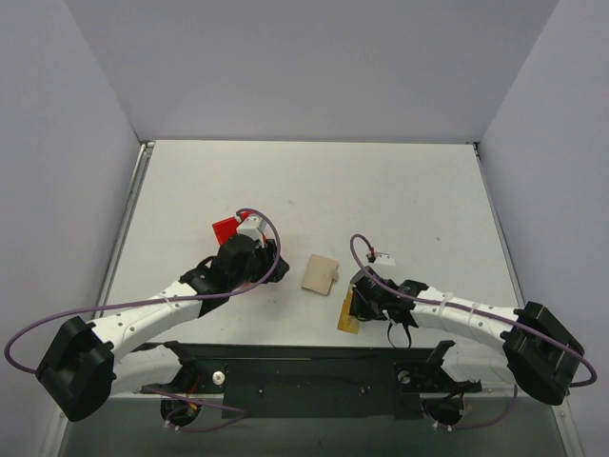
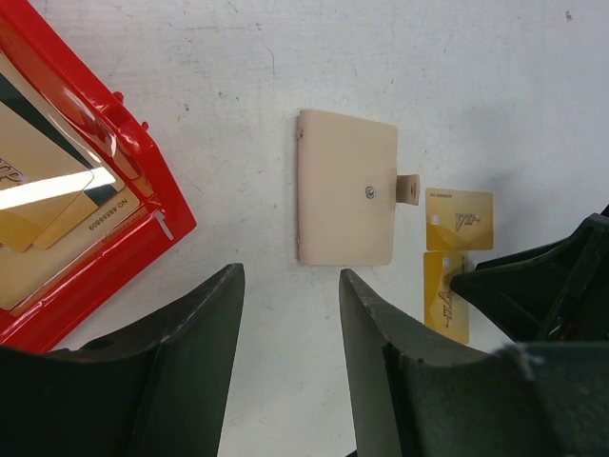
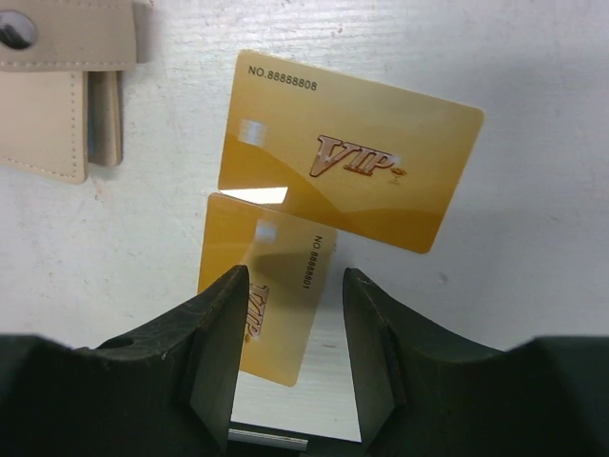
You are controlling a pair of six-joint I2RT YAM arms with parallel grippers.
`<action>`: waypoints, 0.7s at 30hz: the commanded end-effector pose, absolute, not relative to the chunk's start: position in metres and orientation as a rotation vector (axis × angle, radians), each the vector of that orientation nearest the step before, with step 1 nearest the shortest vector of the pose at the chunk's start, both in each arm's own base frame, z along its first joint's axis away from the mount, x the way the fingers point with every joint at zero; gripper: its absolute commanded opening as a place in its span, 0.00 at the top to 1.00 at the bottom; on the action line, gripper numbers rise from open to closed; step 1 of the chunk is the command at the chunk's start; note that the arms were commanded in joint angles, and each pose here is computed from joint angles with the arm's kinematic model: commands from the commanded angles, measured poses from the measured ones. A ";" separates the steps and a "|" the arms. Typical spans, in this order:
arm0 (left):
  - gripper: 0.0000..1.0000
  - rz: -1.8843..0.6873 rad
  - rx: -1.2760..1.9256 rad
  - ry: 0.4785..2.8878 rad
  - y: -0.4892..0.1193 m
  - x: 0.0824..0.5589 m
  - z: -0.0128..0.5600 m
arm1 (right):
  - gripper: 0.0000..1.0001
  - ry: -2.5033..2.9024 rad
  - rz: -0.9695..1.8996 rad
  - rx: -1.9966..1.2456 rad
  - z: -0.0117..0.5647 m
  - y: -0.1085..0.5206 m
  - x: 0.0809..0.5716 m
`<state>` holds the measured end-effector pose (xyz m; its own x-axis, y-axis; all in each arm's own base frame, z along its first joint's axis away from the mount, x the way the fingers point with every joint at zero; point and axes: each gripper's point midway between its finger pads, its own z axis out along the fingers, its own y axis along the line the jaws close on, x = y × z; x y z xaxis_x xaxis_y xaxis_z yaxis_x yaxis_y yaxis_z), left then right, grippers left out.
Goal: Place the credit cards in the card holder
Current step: Move the credit card to the corner of the board.
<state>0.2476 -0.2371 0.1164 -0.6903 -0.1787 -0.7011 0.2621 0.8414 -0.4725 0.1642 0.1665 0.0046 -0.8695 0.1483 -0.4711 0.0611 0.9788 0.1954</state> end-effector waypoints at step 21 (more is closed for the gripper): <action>0.46 -0.778 0.057 2.194 -0.243 0.244 0.125 | 0.69 2.793 0.294 -0.172 -0.023 0.203 0.116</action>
